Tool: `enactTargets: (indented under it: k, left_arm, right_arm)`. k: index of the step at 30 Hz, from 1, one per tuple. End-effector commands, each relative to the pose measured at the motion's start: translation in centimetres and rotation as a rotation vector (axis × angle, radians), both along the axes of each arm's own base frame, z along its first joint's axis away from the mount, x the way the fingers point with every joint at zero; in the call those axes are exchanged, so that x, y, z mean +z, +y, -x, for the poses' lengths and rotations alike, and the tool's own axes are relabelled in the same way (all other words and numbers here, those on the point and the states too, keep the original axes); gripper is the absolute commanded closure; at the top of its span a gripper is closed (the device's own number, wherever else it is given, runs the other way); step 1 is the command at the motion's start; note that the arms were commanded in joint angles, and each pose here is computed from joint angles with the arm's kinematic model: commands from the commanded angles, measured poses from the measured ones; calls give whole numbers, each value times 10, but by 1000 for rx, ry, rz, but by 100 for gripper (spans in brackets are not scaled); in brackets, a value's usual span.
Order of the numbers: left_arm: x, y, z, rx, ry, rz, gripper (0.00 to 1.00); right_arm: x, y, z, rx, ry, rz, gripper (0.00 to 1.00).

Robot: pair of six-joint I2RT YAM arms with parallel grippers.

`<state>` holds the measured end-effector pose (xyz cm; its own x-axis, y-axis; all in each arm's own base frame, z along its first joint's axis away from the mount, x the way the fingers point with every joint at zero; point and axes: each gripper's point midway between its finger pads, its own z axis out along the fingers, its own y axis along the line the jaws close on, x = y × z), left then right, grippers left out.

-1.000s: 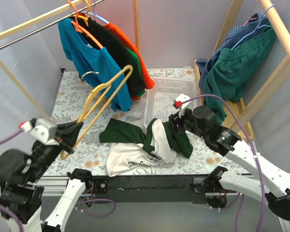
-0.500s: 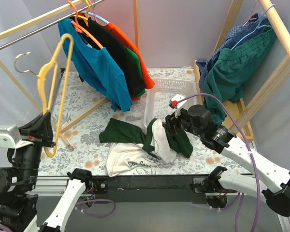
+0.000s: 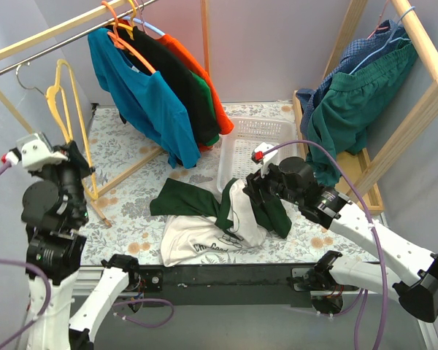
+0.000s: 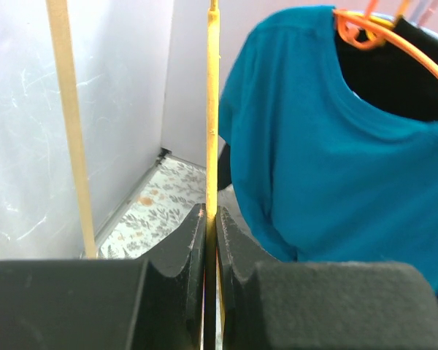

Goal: Remove the t-shirt from the hanger
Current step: Place the hanger at the clothesline.

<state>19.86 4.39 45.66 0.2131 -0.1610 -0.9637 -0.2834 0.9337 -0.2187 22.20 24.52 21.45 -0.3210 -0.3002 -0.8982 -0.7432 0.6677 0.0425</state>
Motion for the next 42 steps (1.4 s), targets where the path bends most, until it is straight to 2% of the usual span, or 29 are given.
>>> enactTargets:
  k: [1,9,19,27,35,42]
  left_arm:
    - [32,25,-19,190,-111,53,100]
    - [37,33,-63,323,-103,97,100]
    - [43,31,-91,353,-89,74,100]
    - [10,36,-92,402,4,76,100]
    - [-20,32,-86,374,73,98,100]
    - [-22,28,-82,335,80,115,99]
  right_arm:
    - [29,8,-5,5,-50,-73,36]
    - [30,6,-5,4,-57,-67,36]
    - [30,8,-6,9,-56,-65,36]
    - [29,7,-4,9,-48,-56,36]
    - [25,6,-3,7,-39,-54,35]
    - [24,8,3,30,-14,-67,35]
